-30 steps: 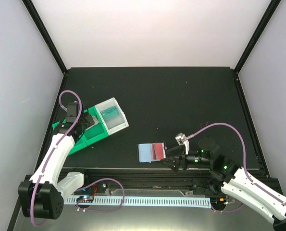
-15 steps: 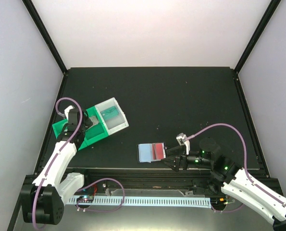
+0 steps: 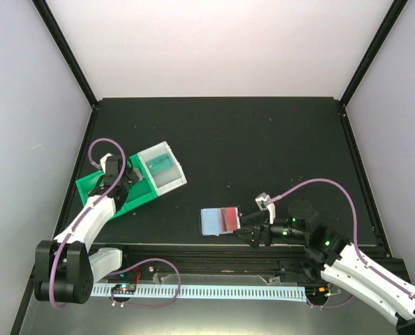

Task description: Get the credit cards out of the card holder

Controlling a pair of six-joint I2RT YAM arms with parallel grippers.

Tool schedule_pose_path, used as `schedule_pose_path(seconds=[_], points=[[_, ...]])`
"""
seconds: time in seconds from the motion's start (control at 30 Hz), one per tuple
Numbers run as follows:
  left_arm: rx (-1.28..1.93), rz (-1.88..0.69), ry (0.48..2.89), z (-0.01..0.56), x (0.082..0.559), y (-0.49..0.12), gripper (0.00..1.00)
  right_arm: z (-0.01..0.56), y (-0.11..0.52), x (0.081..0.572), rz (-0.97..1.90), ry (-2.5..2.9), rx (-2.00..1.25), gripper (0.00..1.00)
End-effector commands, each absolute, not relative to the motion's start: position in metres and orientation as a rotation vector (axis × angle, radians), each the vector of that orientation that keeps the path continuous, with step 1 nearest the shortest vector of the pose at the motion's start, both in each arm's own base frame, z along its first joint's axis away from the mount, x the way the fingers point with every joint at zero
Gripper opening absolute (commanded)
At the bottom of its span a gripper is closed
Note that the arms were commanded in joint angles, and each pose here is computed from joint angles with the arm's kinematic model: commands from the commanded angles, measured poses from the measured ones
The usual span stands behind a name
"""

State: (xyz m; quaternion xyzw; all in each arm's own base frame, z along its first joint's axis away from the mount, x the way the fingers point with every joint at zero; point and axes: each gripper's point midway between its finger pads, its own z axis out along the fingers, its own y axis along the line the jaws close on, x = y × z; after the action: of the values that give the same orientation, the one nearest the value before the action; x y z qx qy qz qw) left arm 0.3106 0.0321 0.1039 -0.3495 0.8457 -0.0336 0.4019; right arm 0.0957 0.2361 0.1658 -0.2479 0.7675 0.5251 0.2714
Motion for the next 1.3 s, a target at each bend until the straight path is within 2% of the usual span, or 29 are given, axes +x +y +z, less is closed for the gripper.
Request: schedule_pose_path(seconds=[0.0, 0.43, 0.77, 0.87, 1.13, 1.27], points=[[-0.887, -0.108, 2.118, 0.107, 0.321, 0.031, 0.02, 0.166, 0.236, 0.098, 1.399, 2.061, -0.661, 1.0], [-0.894, -0.078, 2.191, 0.087, 0.324, 0.03, 0.15, 0.162, 0.234, 0.101, 1.364, 2.073, -0.655, 1.0], [-0.881, -0.08, 2.186, 0.1, 0.323, 0.03, 0.35, 0.158, 0.233, 0.104, 1.346, 2.101, -0.631, 1.0], [-0.867, -0.084, 2.166, 0.113, 0.322, 0.031, 0.42, 0.156, 0.233, 0.104, 1.349, 2.116, -0.623, 1.0], [-0.82, -0.094, 2.162, 0.143, 0.311, 0.029, 0.75, 0.151, 0.233, 0.111, 1.32, 2.176, -0.562, 1.0], [-0.693, -0.172, 2.24, 0.157, 0.307, 0.01, 0.81, 0.145, 0.228, 0.121, 1.243, 2.231, -0.492, 1.0]])
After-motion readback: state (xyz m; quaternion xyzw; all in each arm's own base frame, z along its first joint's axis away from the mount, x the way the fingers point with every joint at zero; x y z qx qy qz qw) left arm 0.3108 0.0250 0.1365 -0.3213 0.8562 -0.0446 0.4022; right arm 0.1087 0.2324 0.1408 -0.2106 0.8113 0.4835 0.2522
